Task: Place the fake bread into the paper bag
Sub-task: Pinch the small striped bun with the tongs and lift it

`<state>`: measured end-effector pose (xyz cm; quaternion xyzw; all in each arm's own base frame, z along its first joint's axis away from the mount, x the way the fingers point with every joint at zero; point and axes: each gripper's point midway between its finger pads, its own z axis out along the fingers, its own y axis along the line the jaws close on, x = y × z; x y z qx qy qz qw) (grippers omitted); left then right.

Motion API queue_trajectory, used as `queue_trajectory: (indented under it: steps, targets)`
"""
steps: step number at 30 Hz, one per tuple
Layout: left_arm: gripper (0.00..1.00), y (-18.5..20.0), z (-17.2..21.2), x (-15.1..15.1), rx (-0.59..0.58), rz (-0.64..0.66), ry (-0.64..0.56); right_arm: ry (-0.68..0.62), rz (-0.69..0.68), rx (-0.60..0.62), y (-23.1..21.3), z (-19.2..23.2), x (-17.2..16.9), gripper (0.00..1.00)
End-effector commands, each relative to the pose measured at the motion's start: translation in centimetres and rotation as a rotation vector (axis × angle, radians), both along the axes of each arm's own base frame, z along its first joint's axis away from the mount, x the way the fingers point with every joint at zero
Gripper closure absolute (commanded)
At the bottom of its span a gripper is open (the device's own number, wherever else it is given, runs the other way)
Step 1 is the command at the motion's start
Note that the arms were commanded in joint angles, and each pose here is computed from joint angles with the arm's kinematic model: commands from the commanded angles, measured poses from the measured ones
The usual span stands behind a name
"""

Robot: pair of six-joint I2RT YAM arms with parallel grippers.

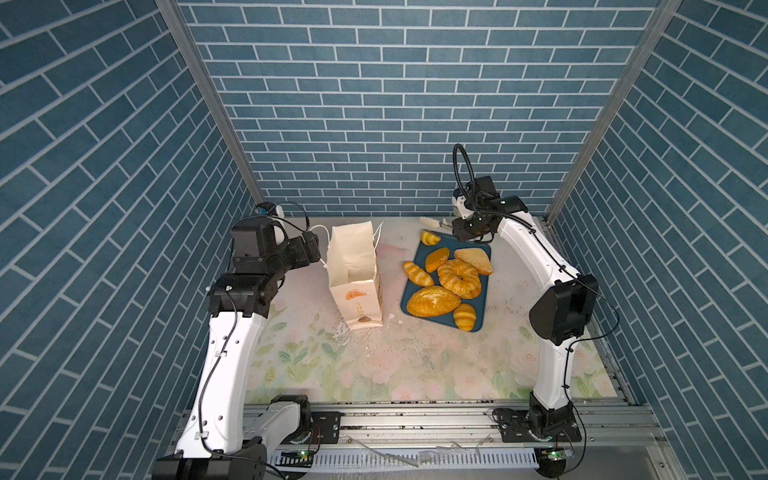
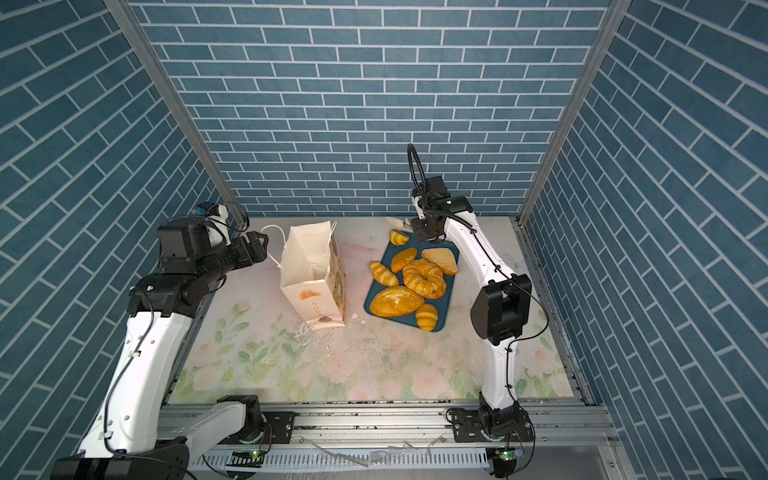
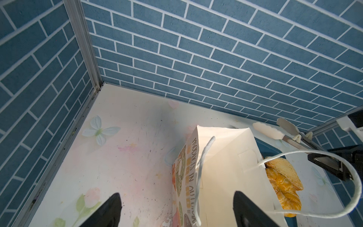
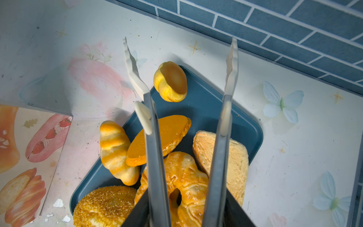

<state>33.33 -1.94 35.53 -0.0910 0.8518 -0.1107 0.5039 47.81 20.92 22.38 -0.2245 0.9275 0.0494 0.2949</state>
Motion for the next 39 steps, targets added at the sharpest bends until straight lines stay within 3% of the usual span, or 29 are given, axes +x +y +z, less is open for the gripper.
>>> queue_trajectory:
  steps: [1, 21, 39]
  targets:
    - [0.10, -0.2, 1.0, 0.5, -0.009, -0.008, -0.038, -0.041, 0.052, -0.010, 0.9, 0.5, 1.1, 0.50]
    - [0.10, -0.6, -0.1, 1.1, -0.024, -0.023, 0.010, 0.127, 0.064, -0.054, 2.2, -8.3, 1.6, 0.51]
    - [0.10, -1.0, -0.7, 1.0, -0.035, -0.029, 0.035, 0.104, 0.083, -0.108, 2.4, -8.8, 1.1, 0.67]
